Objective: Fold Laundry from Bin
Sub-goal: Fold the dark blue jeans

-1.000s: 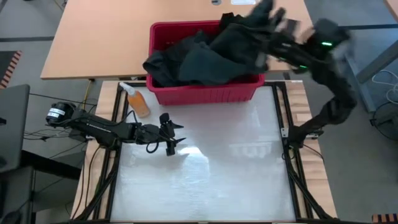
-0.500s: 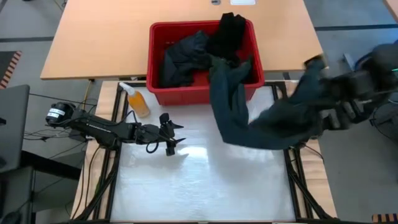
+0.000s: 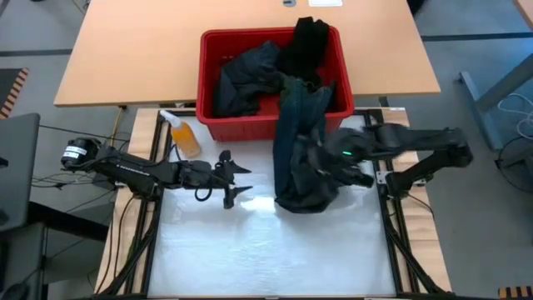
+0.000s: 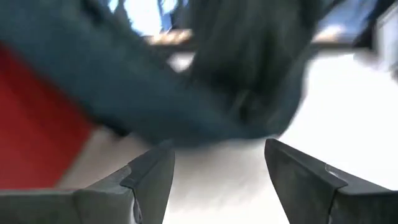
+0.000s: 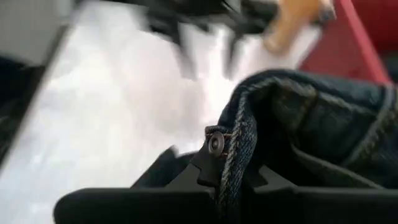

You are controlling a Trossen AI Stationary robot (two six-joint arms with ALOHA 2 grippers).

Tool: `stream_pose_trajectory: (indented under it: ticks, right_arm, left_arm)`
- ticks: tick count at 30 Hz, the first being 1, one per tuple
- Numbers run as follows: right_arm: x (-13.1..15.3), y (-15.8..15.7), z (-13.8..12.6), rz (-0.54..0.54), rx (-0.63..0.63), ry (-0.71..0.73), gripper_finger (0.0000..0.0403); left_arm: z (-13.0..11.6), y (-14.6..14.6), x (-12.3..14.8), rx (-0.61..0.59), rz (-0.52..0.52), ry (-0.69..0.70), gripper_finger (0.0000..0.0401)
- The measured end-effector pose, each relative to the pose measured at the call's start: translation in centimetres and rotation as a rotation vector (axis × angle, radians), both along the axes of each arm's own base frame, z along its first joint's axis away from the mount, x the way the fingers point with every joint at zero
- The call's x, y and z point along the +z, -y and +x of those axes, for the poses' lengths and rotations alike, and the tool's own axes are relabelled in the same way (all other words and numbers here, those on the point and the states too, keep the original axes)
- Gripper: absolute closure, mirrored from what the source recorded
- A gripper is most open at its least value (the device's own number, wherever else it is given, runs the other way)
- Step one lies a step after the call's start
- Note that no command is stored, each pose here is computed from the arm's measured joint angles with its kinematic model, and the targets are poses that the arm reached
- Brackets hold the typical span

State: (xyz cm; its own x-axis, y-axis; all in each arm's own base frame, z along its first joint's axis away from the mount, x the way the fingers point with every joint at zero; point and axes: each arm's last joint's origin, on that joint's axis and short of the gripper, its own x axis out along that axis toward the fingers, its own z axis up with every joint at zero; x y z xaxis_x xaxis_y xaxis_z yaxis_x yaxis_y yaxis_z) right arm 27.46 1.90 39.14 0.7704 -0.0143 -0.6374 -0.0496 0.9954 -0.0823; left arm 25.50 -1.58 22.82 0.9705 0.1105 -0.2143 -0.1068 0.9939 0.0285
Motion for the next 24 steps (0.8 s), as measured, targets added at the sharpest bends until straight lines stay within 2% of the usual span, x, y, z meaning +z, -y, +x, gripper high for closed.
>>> stream_pose_trajectory:
  ticks: [3, 7, 13, 17, 20, 24]
  right_arm:
    - [-3.2, 0.9, 2.6, 0.077, -0.053, 0.050, 0.0371]
    - [-6.3, 2.0, 4.4, 0.206, -0.101, 0.152, 0.0369]
    - [-12.0, 1.6, 5.8, 0.335, -0.111, 0.201, 0.0366]
    - [-14.3, 0.0, 6.7, 0.339, -0.071, 0.157, 0.0358]
    - [-15.1, -1.2, 6.9, 0.334, -0.002, 0.100, 0.0334]
    - [-13.4, -2.4, 6.5, 0.285, 0.090, 0.058, 0.0282]
  left_arm:
    - [0.1, 0.3, 0.8, -0.040, -0.041, 0.086, 0.0161]
    - [0.1, 1.0, 0.8, -0.007, -0.046, 0.097, 0.0161]
    - [0.9, 1.6, -2.5, 0.171, -0.087, 0.055, 0.0161]
    - [1.9, 1.9, -4.2, 0.137, -0.094, 0.047, 0.0161]
    - [2.2, 2.0, -4.5, 0.112, -0.074, 0.053, 0.0161]
    - [2.2, 2.0, -4.2, 0.107, -0.042, 0.056, 0.0161]
